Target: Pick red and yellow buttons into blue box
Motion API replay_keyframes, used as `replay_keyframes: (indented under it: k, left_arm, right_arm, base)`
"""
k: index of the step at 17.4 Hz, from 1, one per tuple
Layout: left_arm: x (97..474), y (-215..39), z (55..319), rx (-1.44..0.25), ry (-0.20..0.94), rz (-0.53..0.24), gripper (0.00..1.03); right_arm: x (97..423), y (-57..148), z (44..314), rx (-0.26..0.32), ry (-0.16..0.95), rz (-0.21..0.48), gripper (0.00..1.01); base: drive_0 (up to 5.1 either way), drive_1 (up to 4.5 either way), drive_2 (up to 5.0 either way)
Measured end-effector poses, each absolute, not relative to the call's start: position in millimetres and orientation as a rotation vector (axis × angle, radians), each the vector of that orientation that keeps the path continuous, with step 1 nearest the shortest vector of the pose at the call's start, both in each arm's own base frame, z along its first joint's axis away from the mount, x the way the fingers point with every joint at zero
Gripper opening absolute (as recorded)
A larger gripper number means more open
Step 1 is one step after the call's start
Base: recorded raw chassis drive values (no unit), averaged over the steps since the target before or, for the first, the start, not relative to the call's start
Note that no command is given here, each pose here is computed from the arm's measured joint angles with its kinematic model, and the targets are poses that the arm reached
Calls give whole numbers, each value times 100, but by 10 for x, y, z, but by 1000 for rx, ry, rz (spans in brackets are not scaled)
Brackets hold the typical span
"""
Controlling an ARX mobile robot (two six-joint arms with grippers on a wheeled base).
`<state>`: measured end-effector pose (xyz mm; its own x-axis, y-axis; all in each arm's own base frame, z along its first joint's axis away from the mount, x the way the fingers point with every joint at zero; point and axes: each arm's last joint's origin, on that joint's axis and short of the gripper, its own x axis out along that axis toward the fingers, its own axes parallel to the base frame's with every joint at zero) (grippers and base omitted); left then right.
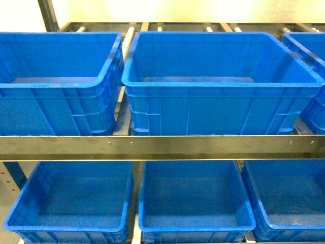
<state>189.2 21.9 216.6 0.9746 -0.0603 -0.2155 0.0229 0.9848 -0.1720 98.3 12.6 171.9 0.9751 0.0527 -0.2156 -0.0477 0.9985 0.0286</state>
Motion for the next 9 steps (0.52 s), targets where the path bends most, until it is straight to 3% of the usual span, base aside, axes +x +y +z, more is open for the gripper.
replay_keyframes:
  k: [5,9]
  left_arm:
    - [1890,209,2168,-169,223,-49,25]
    - [1889,213,2172,-169,218,-45,25]
  right_arm:
    - [982,125,1717,23,219,48,28]
    - [982,125,1723,23,216,48,28]
  base:
    - [0,0,0]
    - [-15,412,-441]
